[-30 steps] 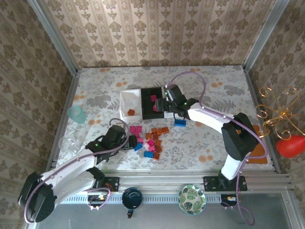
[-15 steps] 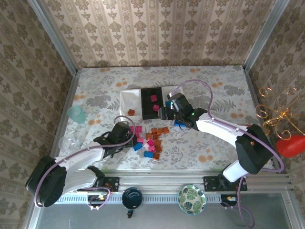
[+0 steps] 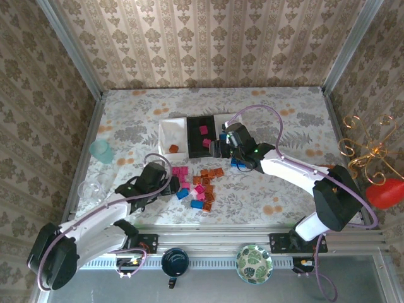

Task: Sort the legos into containers by color

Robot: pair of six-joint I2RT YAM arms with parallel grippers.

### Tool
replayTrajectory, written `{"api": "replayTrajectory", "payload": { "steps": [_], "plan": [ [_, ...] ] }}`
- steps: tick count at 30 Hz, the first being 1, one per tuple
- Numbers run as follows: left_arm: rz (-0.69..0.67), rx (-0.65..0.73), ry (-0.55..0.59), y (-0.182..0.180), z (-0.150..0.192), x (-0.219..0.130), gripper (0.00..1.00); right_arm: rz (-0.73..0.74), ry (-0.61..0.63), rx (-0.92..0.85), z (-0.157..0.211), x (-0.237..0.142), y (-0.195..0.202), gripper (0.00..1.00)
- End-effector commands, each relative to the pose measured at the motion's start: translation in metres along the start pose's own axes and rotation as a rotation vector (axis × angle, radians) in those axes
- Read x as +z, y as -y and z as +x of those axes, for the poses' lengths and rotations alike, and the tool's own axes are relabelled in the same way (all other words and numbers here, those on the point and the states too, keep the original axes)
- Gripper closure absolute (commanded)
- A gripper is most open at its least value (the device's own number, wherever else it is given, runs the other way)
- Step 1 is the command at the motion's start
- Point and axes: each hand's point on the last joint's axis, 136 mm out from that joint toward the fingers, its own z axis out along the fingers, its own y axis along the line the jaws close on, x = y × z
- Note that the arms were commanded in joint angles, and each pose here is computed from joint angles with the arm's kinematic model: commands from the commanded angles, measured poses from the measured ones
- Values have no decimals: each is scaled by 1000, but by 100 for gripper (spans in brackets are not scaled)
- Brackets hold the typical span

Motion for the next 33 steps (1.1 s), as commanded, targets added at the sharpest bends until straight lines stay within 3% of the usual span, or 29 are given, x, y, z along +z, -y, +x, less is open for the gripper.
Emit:
{"api": "replayTrajectory", "payload": {
  "steps": [1, 6, 11, 18, 24, 29, 33],
  "plan": [
    [8, 33, -3, 11, -9, 8, 23, -6, 25, 7, -8, -7, -2, 26],
    [-36, 24, -21, 7, -12, 29, 25, -6, 25, 5, -8, -11, -1, 26],
    [-44, 11, -44, 2, -4, 32, 44, 0, 33, 3, -8, -16, 1, 26],
    [-89, -25, -59, -24, 14, 25, 58, -9, 32, 4, -7, -13, 0, 26],
    [-63, -19, -31, -19, 7, 20, 33, -11, 28, 6, -5, -11, 0, 26],
    [1, 14, 21, 5, -19, 15, 34, -7, 30, 3, -5, -13, 1, 26],
    [-24, 15, 43, 4, -36, 16, 34, 1, 34, 2, -5, -15, 3, 26]
  ]
}}
